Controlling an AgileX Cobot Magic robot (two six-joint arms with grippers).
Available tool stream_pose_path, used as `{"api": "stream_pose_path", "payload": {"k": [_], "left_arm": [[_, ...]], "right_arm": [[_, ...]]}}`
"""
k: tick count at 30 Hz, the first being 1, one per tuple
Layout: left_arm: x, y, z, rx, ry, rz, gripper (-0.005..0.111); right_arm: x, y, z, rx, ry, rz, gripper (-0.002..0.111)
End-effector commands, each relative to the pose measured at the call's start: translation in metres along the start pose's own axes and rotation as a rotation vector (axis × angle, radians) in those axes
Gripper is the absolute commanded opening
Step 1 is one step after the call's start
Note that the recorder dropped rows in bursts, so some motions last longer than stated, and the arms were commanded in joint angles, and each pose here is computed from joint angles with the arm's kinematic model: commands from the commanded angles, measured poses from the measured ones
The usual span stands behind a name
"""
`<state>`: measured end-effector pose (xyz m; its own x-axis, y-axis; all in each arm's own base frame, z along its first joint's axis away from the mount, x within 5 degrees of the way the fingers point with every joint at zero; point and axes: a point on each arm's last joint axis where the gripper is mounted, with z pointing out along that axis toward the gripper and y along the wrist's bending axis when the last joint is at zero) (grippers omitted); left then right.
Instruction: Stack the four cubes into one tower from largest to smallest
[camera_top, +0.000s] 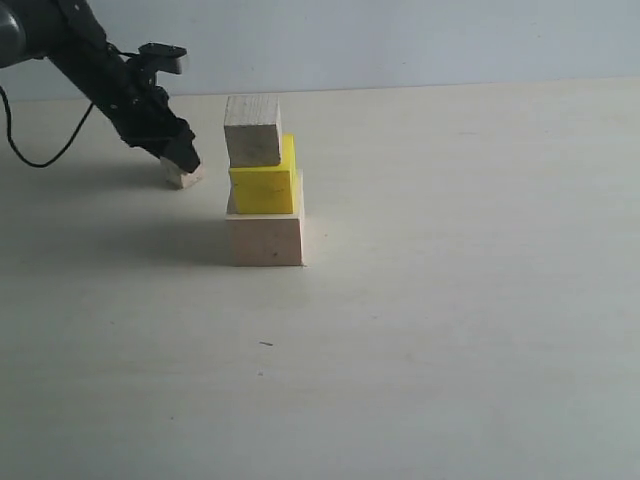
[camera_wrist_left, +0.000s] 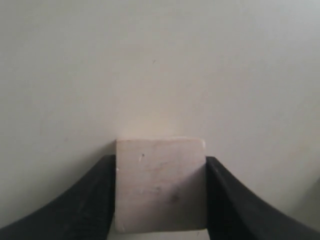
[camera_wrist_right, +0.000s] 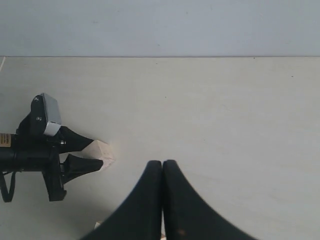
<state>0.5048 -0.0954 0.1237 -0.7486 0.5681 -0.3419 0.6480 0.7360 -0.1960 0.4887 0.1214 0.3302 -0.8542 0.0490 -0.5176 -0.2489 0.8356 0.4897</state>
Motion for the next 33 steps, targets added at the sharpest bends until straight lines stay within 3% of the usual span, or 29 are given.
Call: {"api": "stream_pose_path", "payload": {"k": [1,5,11,22,26,33], "left_arm": [[0.023,0.018,-0.020,-0.001,0.046,-0.094,0.000],[0.037,0.019,-0.036,-0.013,0.020,-0.167,0.000],[0.047,0.001,-0.062,-0.067,-0.073,-0.217,0.000],[0.080,-0.024,-0.069,-0.080,-0.087,-0.320,0.000],[0.082,-0.030,-0.077,-0.080,-0.112,-0.329,0.000],[0.079,-0.042,-0.095,-0.068,-0.184,-0.328,0.000]], "right_arm": [[-0.002,0.004,-0.009,-0.004,-0.020,-0.017,0.000],[-0.002,0.004,-0.009,-0.004,-0.020,-0.017,0.000],[-0.004,0.009,-0.020,0.007,-0.039,-0.066,0.000],[0.006,0.007,-0.049,0.177,-0.027,-0.140,0.000],[0.008,0.013,-0.065,0.192,-0.092,-0.163,0.000],[0.031,0.005,-0.094,0.361,-0.169,-0.273,0.000]]}}
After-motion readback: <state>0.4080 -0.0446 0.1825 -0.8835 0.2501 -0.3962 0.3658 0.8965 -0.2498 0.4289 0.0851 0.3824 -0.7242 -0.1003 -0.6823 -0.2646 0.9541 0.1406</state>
